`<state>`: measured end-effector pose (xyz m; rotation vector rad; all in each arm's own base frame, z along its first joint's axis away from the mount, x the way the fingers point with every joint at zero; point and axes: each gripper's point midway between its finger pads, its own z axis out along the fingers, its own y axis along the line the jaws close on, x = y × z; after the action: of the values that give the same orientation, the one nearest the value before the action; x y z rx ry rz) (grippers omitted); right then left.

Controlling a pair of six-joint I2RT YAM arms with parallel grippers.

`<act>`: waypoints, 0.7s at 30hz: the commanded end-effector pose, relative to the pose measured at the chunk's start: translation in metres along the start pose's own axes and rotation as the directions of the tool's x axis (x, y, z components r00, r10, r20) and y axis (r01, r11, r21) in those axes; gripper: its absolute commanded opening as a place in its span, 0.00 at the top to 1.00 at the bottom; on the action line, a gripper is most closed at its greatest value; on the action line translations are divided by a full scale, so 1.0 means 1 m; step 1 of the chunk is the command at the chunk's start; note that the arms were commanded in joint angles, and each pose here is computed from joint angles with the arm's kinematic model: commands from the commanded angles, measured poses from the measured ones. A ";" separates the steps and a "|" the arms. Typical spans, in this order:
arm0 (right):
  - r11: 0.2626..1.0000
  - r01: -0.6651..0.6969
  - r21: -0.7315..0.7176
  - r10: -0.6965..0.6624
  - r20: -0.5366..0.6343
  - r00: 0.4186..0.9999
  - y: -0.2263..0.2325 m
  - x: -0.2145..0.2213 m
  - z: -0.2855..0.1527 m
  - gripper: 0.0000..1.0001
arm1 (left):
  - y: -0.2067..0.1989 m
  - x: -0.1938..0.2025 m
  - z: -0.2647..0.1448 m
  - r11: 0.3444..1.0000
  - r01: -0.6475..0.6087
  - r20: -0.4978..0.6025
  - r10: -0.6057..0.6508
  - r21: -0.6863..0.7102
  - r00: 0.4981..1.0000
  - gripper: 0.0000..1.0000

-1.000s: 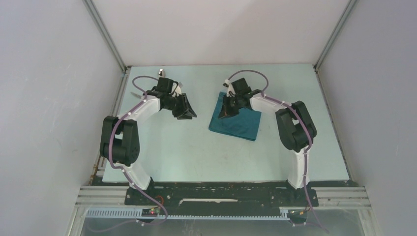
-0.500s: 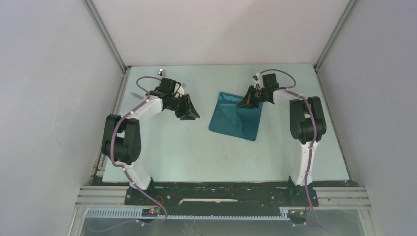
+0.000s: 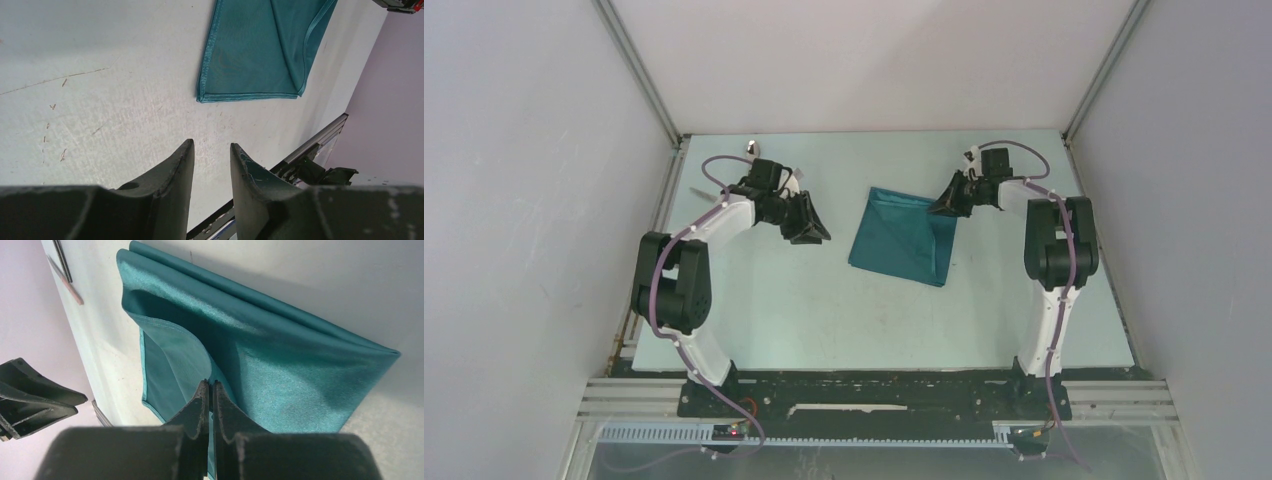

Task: Fold the napkin into a case and place the utensils inside
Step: Fold the top corner of the square-folded napkin at the center of the board.

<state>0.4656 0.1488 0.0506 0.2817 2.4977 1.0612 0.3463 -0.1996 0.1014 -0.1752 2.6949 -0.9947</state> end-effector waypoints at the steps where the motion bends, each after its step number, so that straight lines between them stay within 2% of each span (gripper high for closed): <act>1: 0.999 0.028 0.023 -0.029 0.052 0.998 -0.001 -0.019 -0.010 0.96 | -0.005 0.003 0.002 0.999 0.003 -0.013 -0.002 0.033 1.000 0.61; 21: 0.994 0.043 0.098 -0.055 0.122 0.991 -0.016 -0.036 -0.022 0.93 | -0.008 0.003 0.001 0.999 0.000 -0.013 0.001 0.041 1.000 0.61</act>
<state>0.4737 0.1207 0.0399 0.3521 2.5062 0.9257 0.3448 -0.2015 0.1029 -0.1690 2.6949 -1.0164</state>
